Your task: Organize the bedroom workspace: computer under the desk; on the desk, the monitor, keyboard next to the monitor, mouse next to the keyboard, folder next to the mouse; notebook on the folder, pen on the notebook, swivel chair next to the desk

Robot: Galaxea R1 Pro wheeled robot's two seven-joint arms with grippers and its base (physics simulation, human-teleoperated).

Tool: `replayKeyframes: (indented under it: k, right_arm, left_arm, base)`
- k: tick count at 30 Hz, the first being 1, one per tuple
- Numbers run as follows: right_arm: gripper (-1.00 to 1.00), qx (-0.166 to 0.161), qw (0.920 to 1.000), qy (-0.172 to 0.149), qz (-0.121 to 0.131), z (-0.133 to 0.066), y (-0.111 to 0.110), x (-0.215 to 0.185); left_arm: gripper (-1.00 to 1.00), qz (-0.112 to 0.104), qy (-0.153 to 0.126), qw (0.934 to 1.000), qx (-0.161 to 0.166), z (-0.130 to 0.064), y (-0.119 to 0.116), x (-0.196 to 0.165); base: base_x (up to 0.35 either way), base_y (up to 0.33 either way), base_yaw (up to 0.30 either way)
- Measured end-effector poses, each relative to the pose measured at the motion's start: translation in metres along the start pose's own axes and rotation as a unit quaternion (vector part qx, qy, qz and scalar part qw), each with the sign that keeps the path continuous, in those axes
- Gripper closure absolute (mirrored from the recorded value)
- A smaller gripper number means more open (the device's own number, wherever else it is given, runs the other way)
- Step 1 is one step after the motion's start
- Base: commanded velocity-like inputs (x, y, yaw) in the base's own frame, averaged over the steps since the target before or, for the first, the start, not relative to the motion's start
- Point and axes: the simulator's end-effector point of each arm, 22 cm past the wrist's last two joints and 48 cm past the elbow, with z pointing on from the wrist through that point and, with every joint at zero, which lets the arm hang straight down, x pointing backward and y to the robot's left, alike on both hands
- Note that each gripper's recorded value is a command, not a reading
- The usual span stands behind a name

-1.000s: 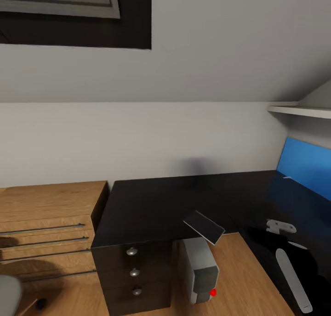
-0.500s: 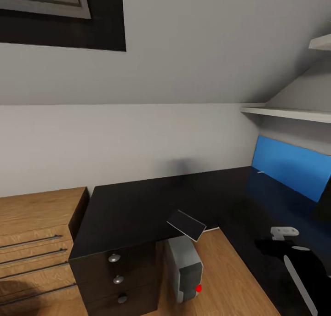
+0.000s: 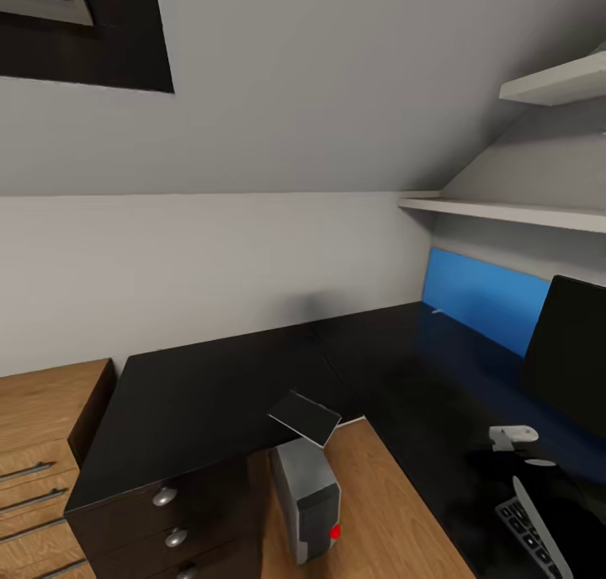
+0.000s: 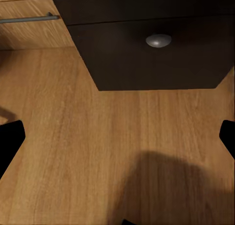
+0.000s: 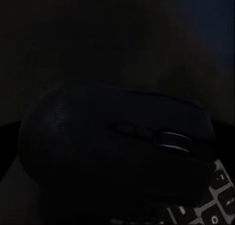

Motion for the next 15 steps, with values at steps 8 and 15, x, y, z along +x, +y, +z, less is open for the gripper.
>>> replayKeyframes:
  k: [8, 15]
  right_arm:
    - [1.00, 0.002, 0.9997, -0.024, 0.000, 0.006, -0.001, -0.005]
    - [1.00, 0.005, 0.9998, -0.020, -0.001, 0.012, -0.003, 0.003]
  left_arm:
    - [-1.00, -0.001, 0.000, 1.0000, -0.001, 0.000, 0.000, 0.000]
    - [-1.00, -0.001, 0.000, 1.0000, 0.000, 0.000, 0.000, 0.000]
  base:
    - [0.020, -0.011, -0.002]
    - [0.205, -0.092, 0.000]
